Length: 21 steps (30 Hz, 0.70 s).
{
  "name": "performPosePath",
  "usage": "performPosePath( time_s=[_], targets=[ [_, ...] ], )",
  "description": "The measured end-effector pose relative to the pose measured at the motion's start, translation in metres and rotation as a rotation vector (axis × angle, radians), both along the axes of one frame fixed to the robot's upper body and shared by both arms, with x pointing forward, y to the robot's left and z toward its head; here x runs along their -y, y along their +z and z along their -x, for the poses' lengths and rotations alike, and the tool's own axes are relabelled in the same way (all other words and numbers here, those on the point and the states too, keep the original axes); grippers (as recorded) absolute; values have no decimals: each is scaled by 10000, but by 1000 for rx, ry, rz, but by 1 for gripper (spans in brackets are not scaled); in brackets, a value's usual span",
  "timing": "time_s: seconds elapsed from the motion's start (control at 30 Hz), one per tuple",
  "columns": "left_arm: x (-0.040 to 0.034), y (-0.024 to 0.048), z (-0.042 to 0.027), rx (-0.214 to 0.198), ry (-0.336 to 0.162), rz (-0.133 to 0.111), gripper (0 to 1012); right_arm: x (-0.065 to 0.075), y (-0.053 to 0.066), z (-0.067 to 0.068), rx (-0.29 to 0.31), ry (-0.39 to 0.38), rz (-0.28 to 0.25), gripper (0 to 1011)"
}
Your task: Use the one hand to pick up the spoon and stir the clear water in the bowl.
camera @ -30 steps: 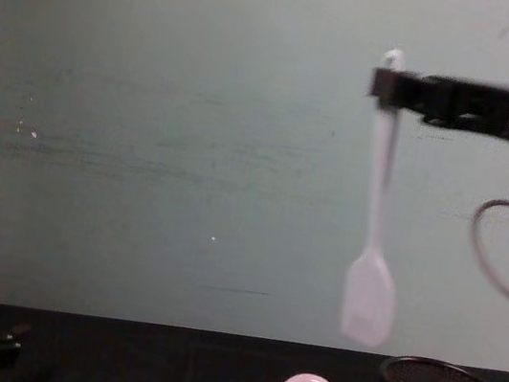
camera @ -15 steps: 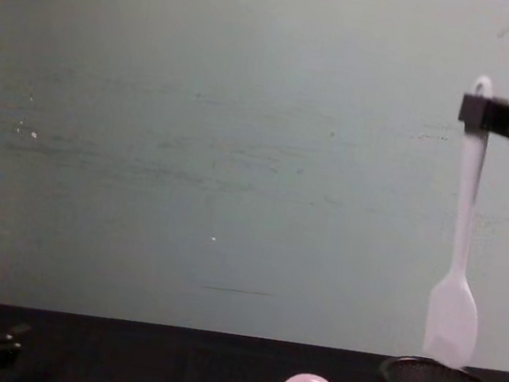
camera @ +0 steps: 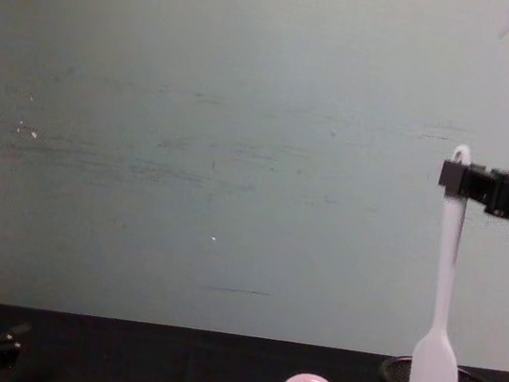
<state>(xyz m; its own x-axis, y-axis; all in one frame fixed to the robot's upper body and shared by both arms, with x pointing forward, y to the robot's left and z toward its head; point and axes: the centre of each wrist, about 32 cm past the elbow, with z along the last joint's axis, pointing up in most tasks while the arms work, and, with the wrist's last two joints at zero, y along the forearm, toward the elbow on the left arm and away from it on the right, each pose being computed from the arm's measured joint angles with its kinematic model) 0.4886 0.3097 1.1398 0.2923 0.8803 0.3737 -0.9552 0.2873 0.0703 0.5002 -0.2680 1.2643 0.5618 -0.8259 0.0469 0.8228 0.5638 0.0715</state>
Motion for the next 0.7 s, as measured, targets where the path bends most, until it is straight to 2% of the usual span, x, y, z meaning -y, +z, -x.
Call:
performPosePath(
  time_s=[0.3, 0.43, 0.7],
  targets=[
    [0, 0, 0, 0, 0, 0, 1011, -15, -243, -47, -52, -6, -27, 113],
    [0, 0, 0, 0, 0, 0, 1011, 18, -385, -67, -83, -13, -66, 113],
    [0, 0, 0, 0, 0, 0, 1011, 83, -547, -75, -127, -26, -146, 114]
  ],
)
